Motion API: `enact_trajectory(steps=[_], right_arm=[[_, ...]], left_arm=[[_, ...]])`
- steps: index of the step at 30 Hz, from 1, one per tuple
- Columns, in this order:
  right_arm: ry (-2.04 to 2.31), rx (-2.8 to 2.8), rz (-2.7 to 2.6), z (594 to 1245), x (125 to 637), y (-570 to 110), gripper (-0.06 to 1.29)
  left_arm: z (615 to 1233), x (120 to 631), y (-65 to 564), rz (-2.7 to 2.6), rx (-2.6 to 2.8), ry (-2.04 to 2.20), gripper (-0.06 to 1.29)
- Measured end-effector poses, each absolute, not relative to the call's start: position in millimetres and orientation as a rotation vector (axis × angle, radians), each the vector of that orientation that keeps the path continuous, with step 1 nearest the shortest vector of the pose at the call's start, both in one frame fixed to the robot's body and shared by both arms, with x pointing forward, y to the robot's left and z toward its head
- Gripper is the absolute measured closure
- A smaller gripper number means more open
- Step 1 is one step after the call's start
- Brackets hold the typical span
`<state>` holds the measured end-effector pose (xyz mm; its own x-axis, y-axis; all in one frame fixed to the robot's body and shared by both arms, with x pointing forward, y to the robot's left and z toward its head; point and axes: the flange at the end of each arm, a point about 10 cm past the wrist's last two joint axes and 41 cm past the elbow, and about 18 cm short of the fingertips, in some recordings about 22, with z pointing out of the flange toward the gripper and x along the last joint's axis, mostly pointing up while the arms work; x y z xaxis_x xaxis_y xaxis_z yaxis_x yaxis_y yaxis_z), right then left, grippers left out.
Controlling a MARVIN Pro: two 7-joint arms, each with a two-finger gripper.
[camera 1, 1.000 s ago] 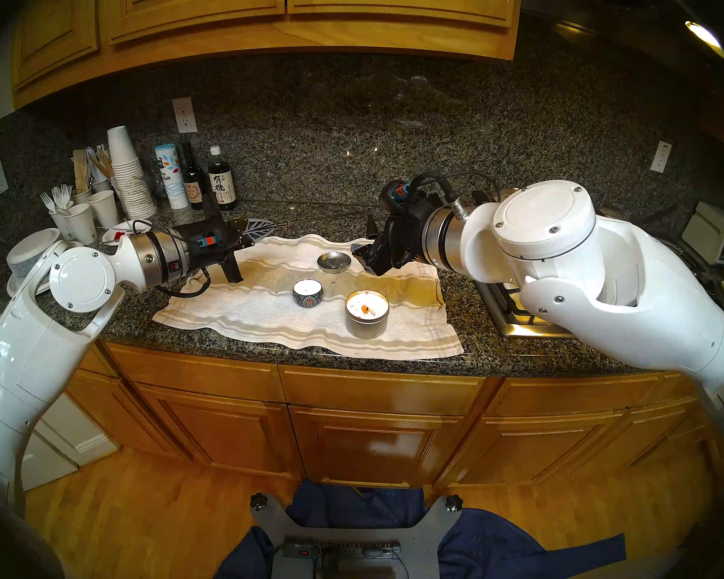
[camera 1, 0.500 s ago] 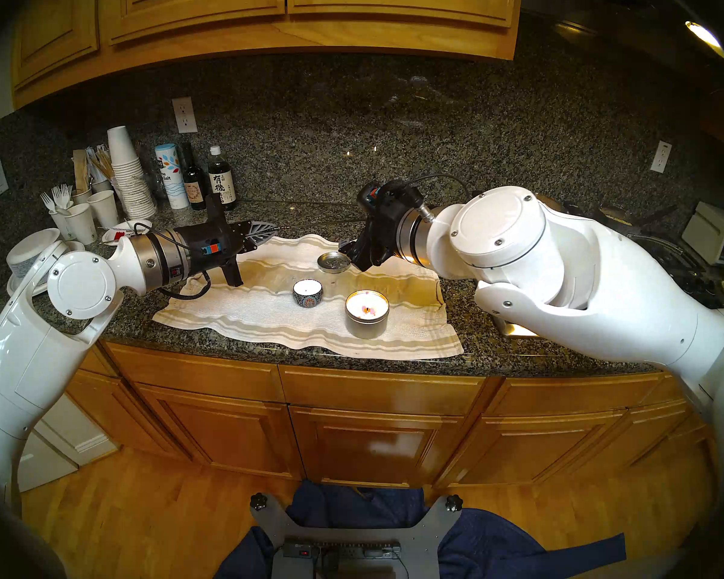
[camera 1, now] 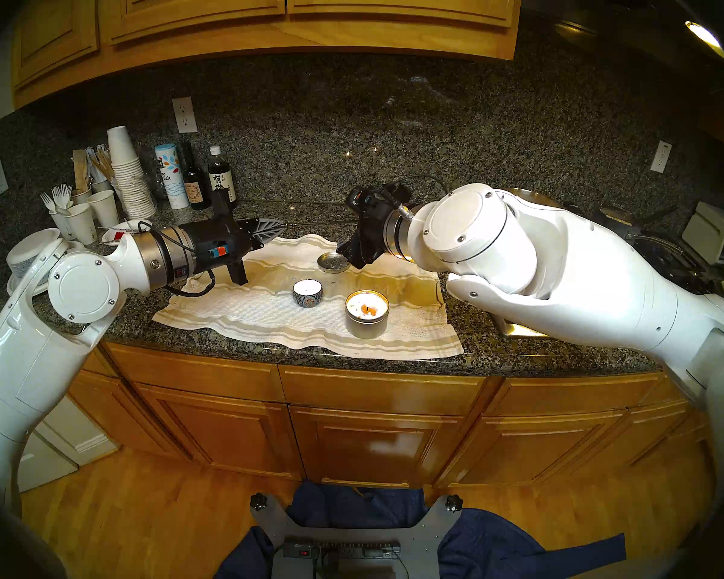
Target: Put out candle flame
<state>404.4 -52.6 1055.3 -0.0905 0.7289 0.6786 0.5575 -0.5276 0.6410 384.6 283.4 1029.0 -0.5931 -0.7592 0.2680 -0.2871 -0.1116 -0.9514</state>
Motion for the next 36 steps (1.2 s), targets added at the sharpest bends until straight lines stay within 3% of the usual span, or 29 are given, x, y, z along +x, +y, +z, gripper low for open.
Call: enact_trajectory(steps=[13, 29, 36], right_arm=[[1.517, 1.979, 1.633, 1053.4, 417.1, -48.3, 0.39], [1.572, 1.906, 1.585, 1058.8, 430.1, -45.5, 0.50], [1.596, 1.894, 1.562, 1058.6, 433.9, -44.7, 0.70]], left_arm=[[1033.1, 385.2, 277.4, -1.738, -1.095, 1.799, 1.25], [1040.2, 384.4, 276.8, -1.657, -0.974, 1.839, 1.25], [1042.0, 384.1, 276.4, -1.637, -0.934, 1.843, 1.25]])
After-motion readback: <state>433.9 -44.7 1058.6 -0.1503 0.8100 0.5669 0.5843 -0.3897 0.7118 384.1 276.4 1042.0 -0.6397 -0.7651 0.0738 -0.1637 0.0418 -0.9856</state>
